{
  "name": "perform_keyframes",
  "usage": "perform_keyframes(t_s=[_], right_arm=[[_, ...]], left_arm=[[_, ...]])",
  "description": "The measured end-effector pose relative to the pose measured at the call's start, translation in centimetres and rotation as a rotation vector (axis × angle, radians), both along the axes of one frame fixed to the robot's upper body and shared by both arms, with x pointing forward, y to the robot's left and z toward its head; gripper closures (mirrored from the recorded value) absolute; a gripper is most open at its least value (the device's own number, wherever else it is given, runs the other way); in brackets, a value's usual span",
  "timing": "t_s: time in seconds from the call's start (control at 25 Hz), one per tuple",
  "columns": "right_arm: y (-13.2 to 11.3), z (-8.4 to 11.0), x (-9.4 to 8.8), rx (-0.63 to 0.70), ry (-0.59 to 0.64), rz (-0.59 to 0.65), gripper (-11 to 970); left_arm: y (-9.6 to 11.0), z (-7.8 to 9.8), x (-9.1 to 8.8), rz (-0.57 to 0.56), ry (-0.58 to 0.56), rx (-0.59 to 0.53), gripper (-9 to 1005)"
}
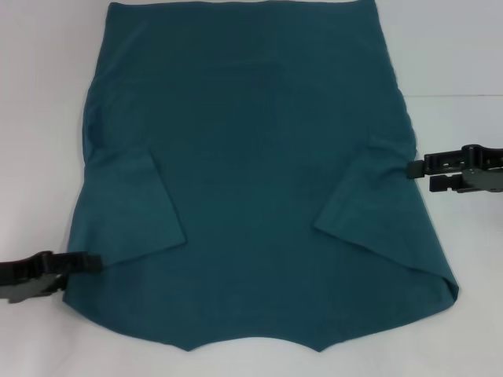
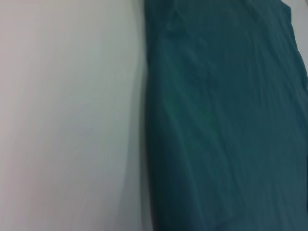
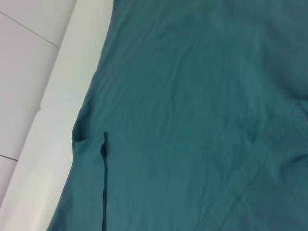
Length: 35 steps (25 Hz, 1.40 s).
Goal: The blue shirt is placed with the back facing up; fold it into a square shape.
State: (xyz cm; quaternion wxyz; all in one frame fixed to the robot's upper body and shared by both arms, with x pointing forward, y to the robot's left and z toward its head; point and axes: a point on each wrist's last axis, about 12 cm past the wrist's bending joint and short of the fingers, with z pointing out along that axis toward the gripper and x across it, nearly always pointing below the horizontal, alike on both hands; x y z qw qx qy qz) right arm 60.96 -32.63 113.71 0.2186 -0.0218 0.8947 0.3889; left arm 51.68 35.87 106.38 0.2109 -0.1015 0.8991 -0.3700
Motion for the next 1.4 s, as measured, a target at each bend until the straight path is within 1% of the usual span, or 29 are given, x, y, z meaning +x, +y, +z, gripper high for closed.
perform_keyframes(t_s=[0.24,0.4,0.56,1.0,1.08,1.24,1.4], right_arm=[[0.0,0.0,0.0,0.005,-0.003,-0.002,214],[-0.1,0.1,-0.1,0.012,-0.009,-0.005,214],[-0.2,0.1,-0.1,0.012,-0.013,-0.003,214],[-0.6,0.0,-0.5,0.007,0.004,0.011,214],[-0.9,0.0,-0.8,0.008,0.012,0.017,214],[-1.8,-0.1,-1.7,0.009,0.041,0.036,215],[-3.2,-0.2,-3.1,-0.028,0.087,0.071,215]], left_arm=[[-0.8,0.3,1.1,-0.011,0.001,-0.004,384],[-0.6,0.2,1.1,0.01,0.028,0.008,400],[-0.6,0.1,1.1,0.0,0.048,0.027,416],[-0.7,0.3,1.2,-0.015,0.039,0.026,647],[-0.7,0.4,1.2,-0.018,0.036,0.024,713],[-0.8,0.6,1.3,-0.029,0.017,0.014,845],[-0.9,1.0,1.6,-0.05,-0.034,0.004,949]])
